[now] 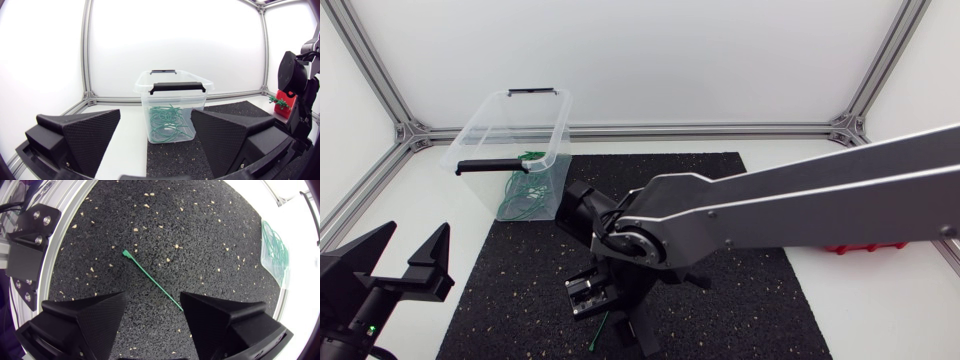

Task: Take a green cable tie from the red box, thread the tail through the head to close it, then place it in the transparent bin on the left.

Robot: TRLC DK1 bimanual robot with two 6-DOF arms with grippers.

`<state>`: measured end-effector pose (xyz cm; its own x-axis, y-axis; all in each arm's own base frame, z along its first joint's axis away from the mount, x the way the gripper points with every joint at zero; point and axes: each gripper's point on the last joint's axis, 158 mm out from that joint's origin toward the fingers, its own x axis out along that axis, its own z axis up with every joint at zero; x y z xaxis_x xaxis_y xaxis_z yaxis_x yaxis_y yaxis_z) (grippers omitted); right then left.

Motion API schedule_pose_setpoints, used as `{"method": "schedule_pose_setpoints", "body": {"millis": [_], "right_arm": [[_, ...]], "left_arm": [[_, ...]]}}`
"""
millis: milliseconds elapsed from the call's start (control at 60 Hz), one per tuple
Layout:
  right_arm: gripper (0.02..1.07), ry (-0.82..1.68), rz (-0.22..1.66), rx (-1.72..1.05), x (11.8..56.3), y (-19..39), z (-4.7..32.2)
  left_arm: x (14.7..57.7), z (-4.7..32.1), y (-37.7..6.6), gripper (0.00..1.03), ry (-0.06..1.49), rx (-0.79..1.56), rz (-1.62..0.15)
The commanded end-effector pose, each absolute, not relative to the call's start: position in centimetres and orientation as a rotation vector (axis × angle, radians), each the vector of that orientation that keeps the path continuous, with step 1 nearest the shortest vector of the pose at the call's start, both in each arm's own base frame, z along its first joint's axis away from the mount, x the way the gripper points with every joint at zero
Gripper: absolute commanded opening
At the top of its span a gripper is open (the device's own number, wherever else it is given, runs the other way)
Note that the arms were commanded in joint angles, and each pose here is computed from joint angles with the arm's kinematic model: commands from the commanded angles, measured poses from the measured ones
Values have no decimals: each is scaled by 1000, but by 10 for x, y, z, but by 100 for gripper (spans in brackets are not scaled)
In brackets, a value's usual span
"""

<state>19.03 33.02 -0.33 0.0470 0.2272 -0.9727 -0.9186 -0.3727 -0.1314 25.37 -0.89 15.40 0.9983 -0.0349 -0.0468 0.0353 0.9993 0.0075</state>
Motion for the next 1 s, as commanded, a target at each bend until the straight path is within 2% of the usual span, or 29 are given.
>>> {"method": "schedule_pose_setpoints", "body": {"millis": [0,233,300,400,700,767,983], "right_arm": [[64,736,1539,-1401,190,338,-8],[60,727,1545,-1435,190,341,-16],[51,717,1546,-1441,191,343,-18],[44,716,1545,-1448,192,343,-21],[44,726,1541,-1486,193,341,-35],[30,726,1545,-1494,193,340,-36],[27,740,1543,-1505,193,338,-40]], "left_arm": [[254,126,-11,99,123,5,-43],[254,126,-10,99,123,5,-40],[254,126,-10,99,123,5,-40],[254,126,-10,99,123,5,-40],[254,126,-10,99,123,5,-39],[254,126,-10,99,123,5,-39],[254,126,-10,99,123,5,-39]]}}
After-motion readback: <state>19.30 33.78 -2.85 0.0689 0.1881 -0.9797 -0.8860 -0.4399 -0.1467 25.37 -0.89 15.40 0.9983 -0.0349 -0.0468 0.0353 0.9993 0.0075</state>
